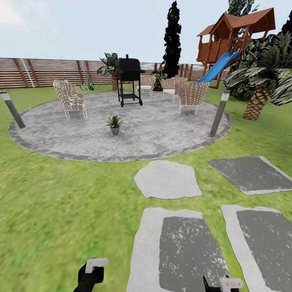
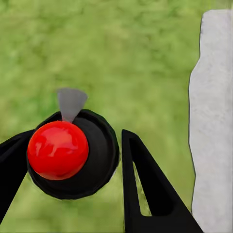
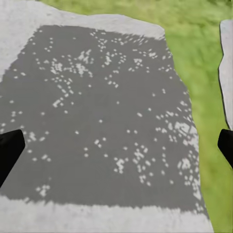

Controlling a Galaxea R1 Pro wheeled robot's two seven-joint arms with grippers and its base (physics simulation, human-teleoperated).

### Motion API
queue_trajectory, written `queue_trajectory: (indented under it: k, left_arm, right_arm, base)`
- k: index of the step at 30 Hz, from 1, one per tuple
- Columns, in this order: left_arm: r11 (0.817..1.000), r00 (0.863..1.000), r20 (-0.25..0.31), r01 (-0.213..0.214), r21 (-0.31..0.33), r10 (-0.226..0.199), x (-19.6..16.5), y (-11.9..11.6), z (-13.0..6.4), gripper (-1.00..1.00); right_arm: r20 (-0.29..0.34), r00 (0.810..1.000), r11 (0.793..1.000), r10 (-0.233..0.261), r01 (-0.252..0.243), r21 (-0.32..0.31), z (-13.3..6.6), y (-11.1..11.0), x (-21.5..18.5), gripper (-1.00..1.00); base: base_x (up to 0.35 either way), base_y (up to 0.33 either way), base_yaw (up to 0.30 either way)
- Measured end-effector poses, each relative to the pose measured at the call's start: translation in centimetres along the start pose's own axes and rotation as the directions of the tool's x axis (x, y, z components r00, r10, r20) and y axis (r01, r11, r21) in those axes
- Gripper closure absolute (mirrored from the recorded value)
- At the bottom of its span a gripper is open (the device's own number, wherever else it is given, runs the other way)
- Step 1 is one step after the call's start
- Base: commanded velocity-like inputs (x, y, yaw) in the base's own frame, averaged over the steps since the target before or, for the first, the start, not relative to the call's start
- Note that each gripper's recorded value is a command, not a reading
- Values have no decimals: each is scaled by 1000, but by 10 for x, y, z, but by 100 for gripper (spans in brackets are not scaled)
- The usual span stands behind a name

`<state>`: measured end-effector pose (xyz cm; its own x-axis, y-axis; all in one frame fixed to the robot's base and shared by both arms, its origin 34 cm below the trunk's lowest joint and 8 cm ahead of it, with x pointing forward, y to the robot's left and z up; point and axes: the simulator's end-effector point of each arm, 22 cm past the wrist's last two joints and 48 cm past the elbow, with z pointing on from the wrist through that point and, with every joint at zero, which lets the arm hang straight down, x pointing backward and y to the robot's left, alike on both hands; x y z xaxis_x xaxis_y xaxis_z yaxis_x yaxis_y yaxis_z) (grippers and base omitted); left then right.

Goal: Pick up the pesticide atomizer in the garden and spray insectifuge to fully cover both potted plants in the garden.

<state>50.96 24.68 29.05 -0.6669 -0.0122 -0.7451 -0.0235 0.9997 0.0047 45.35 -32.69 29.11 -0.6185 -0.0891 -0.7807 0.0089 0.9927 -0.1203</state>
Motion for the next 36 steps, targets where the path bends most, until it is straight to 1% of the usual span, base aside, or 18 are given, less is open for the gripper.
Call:
queue_trajectory:
  k: [36]
  left_arm:
    - [1000,1000,0,0,0,0,0,0,0,100]
  right_arm:
    - [0,1000,1000,0,0,0,0,0,0,-100]
  base:
    - [330,-108,0]
